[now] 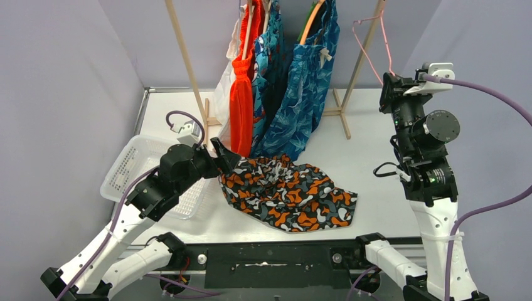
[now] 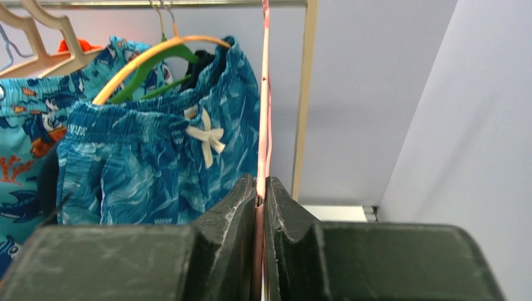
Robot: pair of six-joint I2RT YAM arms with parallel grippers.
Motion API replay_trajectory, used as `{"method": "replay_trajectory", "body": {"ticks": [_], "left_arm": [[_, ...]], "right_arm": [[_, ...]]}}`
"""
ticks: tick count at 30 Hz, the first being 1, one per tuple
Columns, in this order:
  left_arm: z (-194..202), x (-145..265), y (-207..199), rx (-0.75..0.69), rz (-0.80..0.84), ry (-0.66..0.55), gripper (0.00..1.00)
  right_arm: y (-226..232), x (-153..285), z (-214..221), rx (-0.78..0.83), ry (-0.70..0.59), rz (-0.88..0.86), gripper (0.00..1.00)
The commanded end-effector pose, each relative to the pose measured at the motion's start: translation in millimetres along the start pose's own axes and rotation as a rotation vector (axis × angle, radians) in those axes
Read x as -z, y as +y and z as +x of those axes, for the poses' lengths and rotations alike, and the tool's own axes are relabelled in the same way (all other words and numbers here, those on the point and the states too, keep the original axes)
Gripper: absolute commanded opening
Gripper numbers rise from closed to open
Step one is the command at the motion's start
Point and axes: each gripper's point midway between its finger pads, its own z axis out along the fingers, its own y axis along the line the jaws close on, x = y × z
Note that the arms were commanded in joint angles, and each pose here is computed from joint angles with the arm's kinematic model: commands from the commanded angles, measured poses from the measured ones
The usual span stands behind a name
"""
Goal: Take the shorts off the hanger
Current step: Place the hanger on the clothes rod.
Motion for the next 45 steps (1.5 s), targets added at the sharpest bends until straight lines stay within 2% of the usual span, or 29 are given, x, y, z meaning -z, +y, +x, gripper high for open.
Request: {"method": "replay_trajectory", "body": {"ticks": [1,17,25,27,31,33,35,42,44,45], "left_arm": [[-8.1,-1.3,-5.6,0.017,0.018,-0.03,0.88],[-2.0,-5.1,-4.6,0.019,0.016,-0.002,0.88],[2.9,-9.2,-4.1,0.011,0.013,0.022,0.88],[4.2,-8.9,-5.8,0.005,0.023,0.031,0.88],[5.1,-6.8,-6.7,-0.009,0.017,0.056,0.88],[5.2,-5.8,-4.3,-0.007,0.001,0.059,0.88],[6.5,-4.9,-1.6,0.005,-0.008,0.058,0.88],[7.9,-4.5,1.9,0.046,-0.012,0.038,0.88],[8.6,-5.1,2.0,0.046,-0.013,0.044,0.89],[9.0,-5.5,2.0,0.047,-0.014,0.046,0.89]], "right_arm": [[-2.1,-14.6,-39.5,0.013,-0.14,0.012,0.0],[-0.1,-76.8,-36.1,0.038,-0.052,0.039,0.0],[-3.8,-78.6,2.1,0.033,0.065,0.069,0.01],[-6.0,-74.9,16.5,0.04,0.104,0.08,0.12],[-8.3,-69.5,28.3,0.049,0.15,0.088,0.17],[-9.0,-67.4,31.9,0.048,0.167,0.091,0.29],[-9.8,-63.4,34.6,0.049,0.182,0.094,0.32],[-14.2,-34.6,42.1,0.01,0.201,0.112,0.54],[-15.1,-21.8,48.0,-0.013,0.222,0.118,0.63],[-15.9,-14.8,50.6,-0.03,0.23,0.124,0.64]]}}
